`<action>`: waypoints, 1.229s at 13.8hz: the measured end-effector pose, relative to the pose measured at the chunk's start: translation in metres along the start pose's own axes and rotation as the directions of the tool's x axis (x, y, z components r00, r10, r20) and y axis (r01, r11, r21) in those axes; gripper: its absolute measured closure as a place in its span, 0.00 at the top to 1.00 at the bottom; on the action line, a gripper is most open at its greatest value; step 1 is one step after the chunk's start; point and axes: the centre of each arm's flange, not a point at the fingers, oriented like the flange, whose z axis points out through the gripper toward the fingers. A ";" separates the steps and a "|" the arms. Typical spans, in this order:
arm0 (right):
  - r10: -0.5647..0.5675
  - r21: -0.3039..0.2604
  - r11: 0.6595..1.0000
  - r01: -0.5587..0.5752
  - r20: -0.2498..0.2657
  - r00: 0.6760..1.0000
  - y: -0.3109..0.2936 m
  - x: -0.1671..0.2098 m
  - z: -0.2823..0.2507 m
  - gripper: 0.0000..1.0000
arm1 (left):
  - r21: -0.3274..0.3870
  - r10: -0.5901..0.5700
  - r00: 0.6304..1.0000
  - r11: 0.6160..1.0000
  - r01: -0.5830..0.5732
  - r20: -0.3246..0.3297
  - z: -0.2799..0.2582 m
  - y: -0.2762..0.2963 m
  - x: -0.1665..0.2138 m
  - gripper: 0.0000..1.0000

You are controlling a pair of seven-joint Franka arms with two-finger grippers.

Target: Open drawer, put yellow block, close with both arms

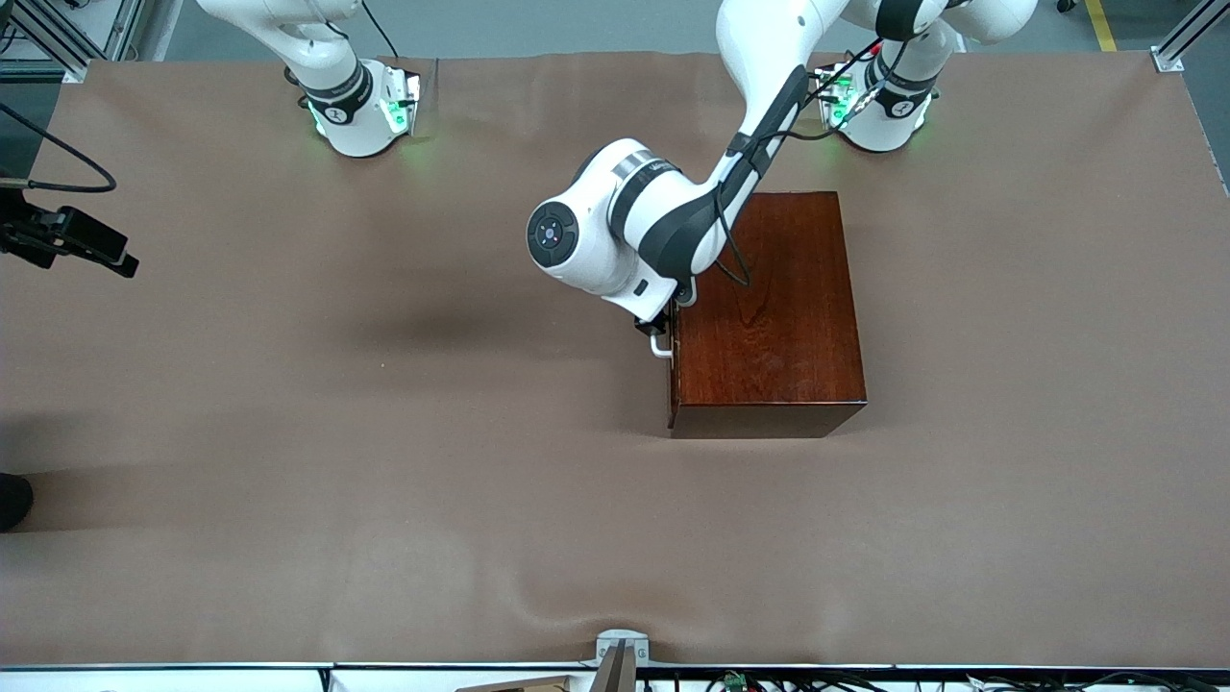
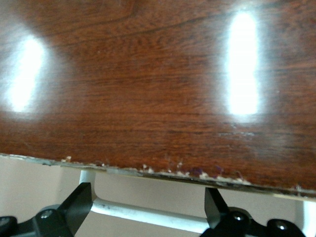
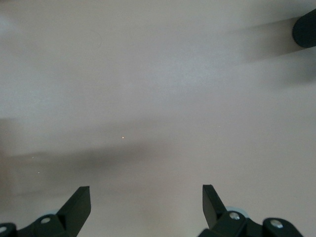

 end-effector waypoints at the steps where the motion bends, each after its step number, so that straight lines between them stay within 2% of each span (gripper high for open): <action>1: 0.000 0.000 1.000 0.000 0.000 1.000 0.000 0.000 0.000 1.00 | -0.002 -0.008 1.000 1.000 0.008 -0.001 0.000 0.000 0.000 1.00; 17: 0.000 0.000 1.000 0.000 0.000 1.000 0.000 0.000 0.000 1.00 | -0.019 -0.098 0.995 0.995 0.098 0.000 -0.008 -0.006 0.000 1.00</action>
